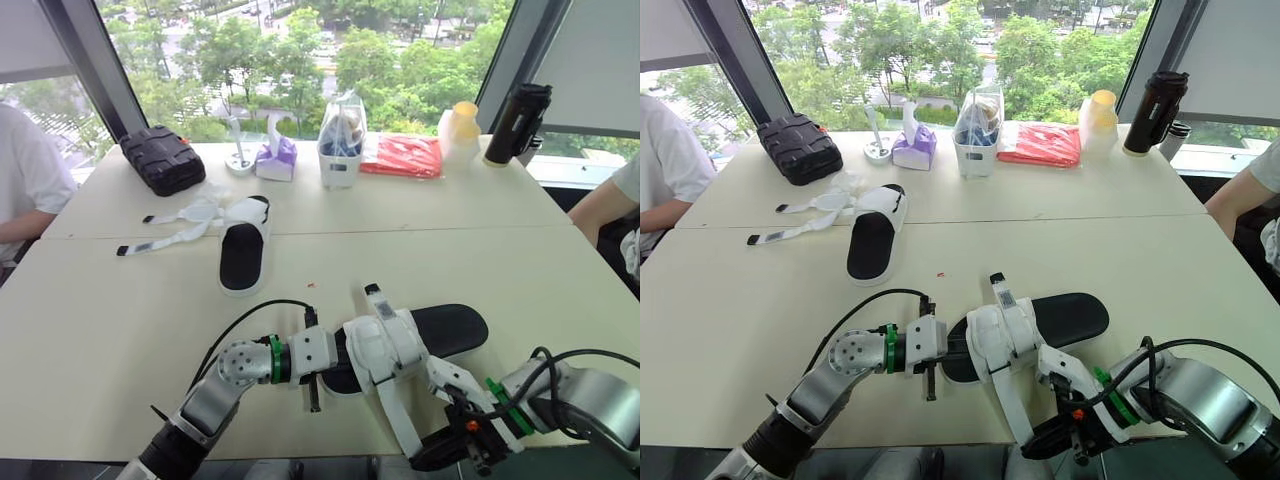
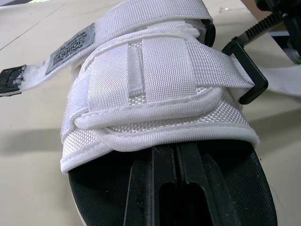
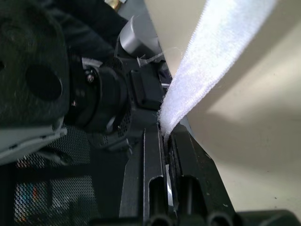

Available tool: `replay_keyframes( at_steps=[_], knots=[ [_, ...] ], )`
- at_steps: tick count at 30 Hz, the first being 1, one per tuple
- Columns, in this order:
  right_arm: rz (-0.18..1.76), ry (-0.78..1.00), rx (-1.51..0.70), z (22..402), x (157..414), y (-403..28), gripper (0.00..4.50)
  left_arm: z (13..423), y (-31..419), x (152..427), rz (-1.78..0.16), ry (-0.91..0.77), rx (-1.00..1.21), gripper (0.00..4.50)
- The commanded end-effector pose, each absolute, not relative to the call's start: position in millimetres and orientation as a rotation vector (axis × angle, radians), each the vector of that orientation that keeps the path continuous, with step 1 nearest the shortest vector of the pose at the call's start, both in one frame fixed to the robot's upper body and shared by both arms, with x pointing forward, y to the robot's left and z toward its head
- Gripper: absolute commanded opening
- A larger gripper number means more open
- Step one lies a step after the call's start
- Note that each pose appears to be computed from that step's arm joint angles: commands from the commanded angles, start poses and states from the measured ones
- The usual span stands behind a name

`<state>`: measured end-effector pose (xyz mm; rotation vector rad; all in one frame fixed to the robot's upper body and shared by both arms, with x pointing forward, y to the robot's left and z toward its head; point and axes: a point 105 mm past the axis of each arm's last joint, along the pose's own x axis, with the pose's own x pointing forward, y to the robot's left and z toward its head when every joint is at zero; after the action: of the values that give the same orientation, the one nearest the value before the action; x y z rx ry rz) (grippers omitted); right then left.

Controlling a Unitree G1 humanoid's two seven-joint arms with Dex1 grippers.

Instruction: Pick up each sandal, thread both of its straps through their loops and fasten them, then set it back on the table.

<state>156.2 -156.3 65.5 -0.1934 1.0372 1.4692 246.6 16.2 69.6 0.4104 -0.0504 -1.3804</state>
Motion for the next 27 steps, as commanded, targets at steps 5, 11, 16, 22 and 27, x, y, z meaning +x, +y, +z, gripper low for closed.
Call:
replay_keyframes(
  at_steps=[5, 11, 16, 22, 27],
  knots=[
    [1.571, 1.056, -0.284, 68.3, 139.4, -167.1, 0.01, 42.8, 23.4, 240.4, -1.382, 0.081, 0.432, 0.0],
    [1.575, 0.921, -0.346, 98.8, 142.9, -159.0, 0.01, 40.8, 24.0, 240.1, -1.39, 0.088, 0.444, 0.0],
    [1.536, 0.77, -0.427, 142.1, 159.9, -154.0, 0.01, 39.3, 24.0, 239.1, -1.417, 0.094, 0.465, 0.0],
    [1.511, 0.562, -0.429, 191.7, 197.9, -136.6, 0.01, 36.4, 23.5, 239.0, -1.449, 0.107, 0.489, 0.0],
    [1.469, 0.52, -0.44, 184.3, 233.1, -128.6, 0.01, 35.5, 23.5, 239.0, -1.459, 0.111, 0.504, 0.0]
  ],
)
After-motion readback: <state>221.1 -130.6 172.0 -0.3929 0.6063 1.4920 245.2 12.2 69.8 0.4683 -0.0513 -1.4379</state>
